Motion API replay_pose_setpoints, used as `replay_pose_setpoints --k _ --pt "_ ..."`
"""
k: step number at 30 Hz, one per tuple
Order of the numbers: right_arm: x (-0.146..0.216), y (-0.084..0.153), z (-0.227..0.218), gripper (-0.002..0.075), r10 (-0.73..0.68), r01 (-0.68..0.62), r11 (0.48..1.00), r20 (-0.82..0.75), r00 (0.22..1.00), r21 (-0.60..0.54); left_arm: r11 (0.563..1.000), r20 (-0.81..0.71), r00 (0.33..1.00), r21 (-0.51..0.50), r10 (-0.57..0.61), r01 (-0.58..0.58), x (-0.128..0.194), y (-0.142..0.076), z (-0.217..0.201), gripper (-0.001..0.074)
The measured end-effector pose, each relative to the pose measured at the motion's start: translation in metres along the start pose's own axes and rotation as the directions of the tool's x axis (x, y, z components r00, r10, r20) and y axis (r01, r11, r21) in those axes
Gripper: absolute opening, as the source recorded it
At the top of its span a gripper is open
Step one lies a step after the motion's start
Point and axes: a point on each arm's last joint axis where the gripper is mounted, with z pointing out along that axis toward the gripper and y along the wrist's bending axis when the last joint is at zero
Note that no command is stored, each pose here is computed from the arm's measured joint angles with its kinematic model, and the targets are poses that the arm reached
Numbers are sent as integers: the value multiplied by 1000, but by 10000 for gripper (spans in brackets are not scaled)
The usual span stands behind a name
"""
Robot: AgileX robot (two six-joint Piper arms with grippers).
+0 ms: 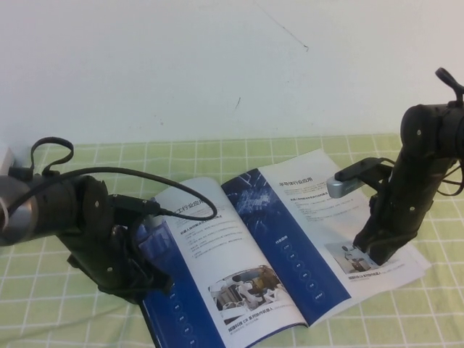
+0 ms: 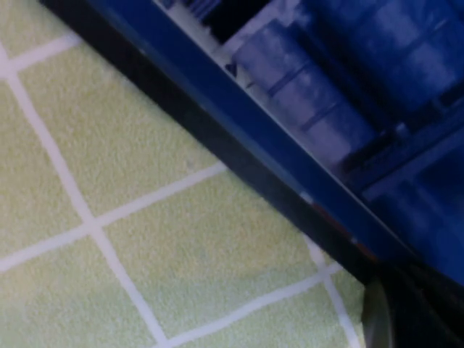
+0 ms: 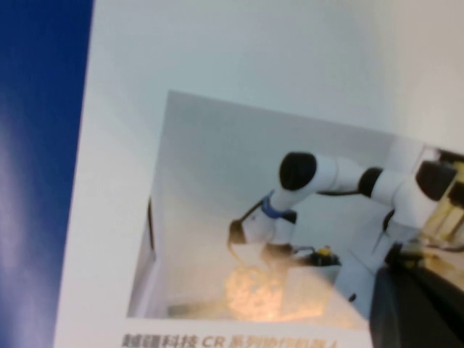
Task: Close book
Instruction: 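Close the open booklet and leave it lying on the table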
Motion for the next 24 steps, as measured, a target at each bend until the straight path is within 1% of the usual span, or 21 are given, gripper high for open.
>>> replay_pose_setpoints --k 4,6,9,12,17,24 --pt "-1 2 0 -3 8 -8 1000 6 1000 -28 998 54 997 1 63 -63 -4 -19 2 -3" --pt "-1 3 0 -3 11 -11 999 10 1000 -39 996 139 986 7 89 -90 -11 -34 4 -3" --pt "-1 4 1 -3 13 -13 999 11 1000 -47 994 225 969 34 98 -108 -16 -55 7 -4" --pt "-2 5 1 -3 20 -19 998 15 1000 -56 993 295 953 73 72 -98 -20 -73 8 -4" --pt "-2 6 2 -3 33 -31 997 19 999 -77 989 367 929 116 43 -92 -27 -92 6 -4" --pt "-4 9 2 -3 46 -42 993 33 998 -107 978 474 878 148 63 -150 -62 -111 -28 -4"
